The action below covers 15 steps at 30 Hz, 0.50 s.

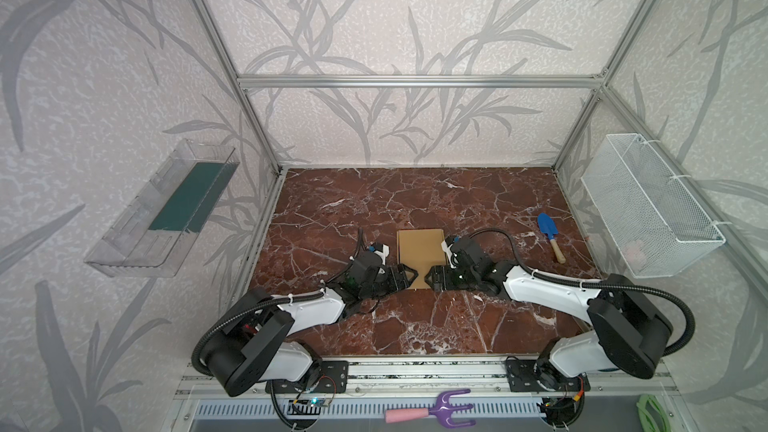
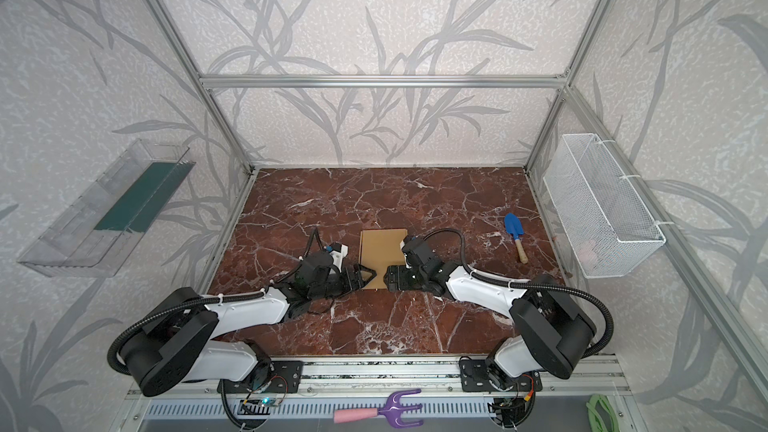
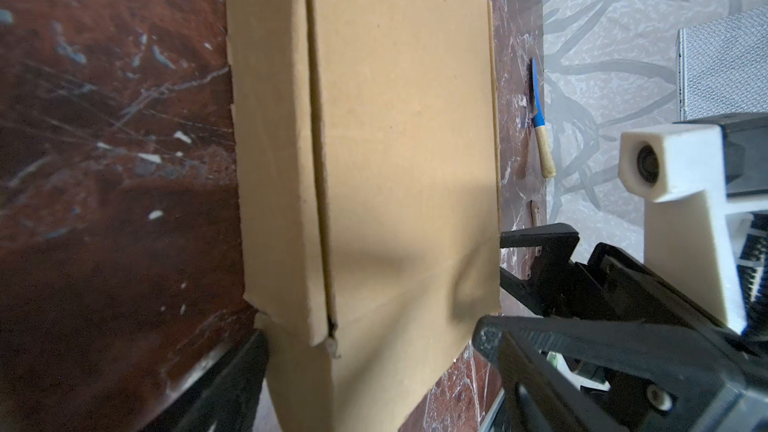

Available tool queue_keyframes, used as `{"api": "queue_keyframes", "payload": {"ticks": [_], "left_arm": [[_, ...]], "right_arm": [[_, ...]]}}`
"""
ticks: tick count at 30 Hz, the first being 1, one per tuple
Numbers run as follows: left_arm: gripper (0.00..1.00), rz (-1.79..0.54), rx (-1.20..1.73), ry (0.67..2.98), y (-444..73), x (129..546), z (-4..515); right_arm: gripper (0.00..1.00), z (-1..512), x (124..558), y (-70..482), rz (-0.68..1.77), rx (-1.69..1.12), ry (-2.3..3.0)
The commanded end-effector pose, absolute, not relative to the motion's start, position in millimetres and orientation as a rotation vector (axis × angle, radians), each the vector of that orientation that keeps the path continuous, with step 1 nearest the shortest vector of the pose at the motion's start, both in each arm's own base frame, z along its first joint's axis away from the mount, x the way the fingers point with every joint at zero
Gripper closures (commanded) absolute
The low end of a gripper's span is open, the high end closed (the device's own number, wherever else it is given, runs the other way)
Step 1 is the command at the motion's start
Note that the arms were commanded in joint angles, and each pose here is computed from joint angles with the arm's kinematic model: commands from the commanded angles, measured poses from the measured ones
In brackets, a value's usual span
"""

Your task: Fold the paper box

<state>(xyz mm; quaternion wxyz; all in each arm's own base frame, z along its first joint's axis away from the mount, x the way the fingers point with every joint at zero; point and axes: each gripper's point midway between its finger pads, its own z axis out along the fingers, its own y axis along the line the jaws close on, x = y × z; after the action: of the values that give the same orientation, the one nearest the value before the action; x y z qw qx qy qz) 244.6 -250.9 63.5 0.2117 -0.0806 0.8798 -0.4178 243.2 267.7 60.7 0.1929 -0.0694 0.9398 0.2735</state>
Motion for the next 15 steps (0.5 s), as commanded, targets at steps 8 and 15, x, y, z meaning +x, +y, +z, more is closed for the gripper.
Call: {"api": "queue_keyframes", "payload": {"ticks": [8,15], "left_arm": [[0.13,-1.049,-0.167,2.448,-243,249,78],[0.12,-0.903,-0.138,2.411,-230,263,99]], "right_arm": [[0.13,68,247,272,0.766,-0.207,2.61],[0.14,67,247,271,0.763,-0.206,2.61]]}}
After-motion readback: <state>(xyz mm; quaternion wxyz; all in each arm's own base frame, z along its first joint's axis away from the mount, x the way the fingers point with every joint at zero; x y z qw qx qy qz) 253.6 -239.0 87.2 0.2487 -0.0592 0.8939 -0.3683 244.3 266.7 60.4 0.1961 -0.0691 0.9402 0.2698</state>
